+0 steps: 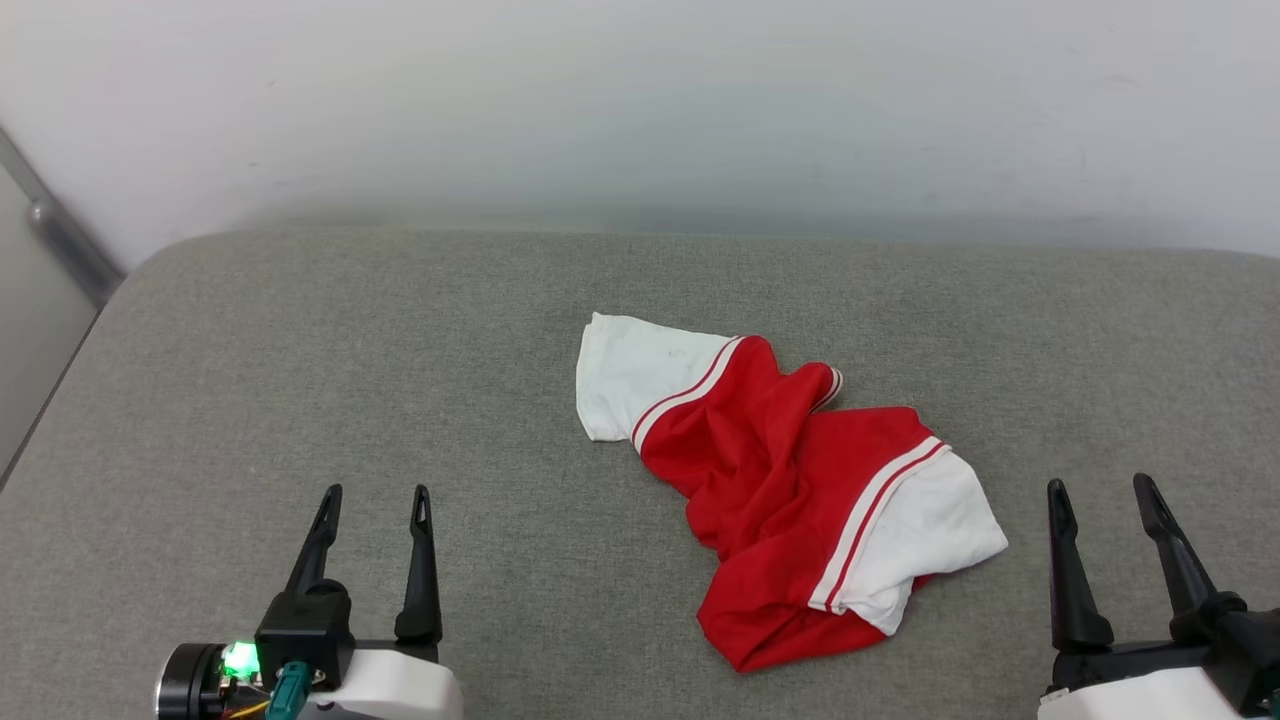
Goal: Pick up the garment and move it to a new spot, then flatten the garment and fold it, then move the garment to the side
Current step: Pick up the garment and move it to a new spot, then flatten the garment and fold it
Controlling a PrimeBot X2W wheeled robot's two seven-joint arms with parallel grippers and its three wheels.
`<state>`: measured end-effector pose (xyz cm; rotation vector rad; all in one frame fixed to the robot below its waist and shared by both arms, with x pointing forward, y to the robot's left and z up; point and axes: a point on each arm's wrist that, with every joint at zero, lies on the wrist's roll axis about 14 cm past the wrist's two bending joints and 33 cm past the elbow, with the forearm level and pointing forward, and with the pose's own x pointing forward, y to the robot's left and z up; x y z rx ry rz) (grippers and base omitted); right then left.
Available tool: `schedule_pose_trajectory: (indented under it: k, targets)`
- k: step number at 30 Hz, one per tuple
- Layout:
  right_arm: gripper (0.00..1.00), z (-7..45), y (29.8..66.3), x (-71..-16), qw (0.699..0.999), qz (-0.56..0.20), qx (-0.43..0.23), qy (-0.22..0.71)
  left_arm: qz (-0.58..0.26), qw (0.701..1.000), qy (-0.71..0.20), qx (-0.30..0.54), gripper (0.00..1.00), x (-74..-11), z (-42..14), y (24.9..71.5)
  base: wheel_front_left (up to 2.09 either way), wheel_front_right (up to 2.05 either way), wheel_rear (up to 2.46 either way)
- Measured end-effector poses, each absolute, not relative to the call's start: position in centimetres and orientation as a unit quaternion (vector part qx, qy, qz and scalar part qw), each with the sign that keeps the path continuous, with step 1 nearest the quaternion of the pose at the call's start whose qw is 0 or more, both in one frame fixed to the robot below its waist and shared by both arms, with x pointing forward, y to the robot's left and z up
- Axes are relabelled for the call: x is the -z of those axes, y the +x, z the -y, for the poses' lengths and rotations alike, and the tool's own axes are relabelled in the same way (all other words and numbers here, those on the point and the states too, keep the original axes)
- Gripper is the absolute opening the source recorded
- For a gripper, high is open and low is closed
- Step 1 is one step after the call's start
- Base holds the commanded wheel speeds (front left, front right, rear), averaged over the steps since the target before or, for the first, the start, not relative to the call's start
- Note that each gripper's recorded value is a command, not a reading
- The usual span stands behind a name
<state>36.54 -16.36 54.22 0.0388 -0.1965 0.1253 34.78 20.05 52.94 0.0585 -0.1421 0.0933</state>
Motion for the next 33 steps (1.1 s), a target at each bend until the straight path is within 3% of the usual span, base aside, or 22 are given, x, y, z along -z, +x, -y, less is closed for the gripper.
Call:
schedule_pose_trajectory:
  k: [26, 33]
  targets:
    - [1.00, 16.4, 36.0, -52.8, 0.995, 0.075, -0.060, 0.031, 0.047, 0.998, 0.032, -0.030, 1.00, -51.1, -19.5, 34.4, 0.00, 0.00, 0.00]
    - [1.00, 16.6, 36.4, -52.4, 0.995, 0.070, -0.057, 0.031, 0.099, 0.994, 0.048, 0.006, 1.00, -54.7, -19.4, 37.8, 0.00, 0.00, 0.00]
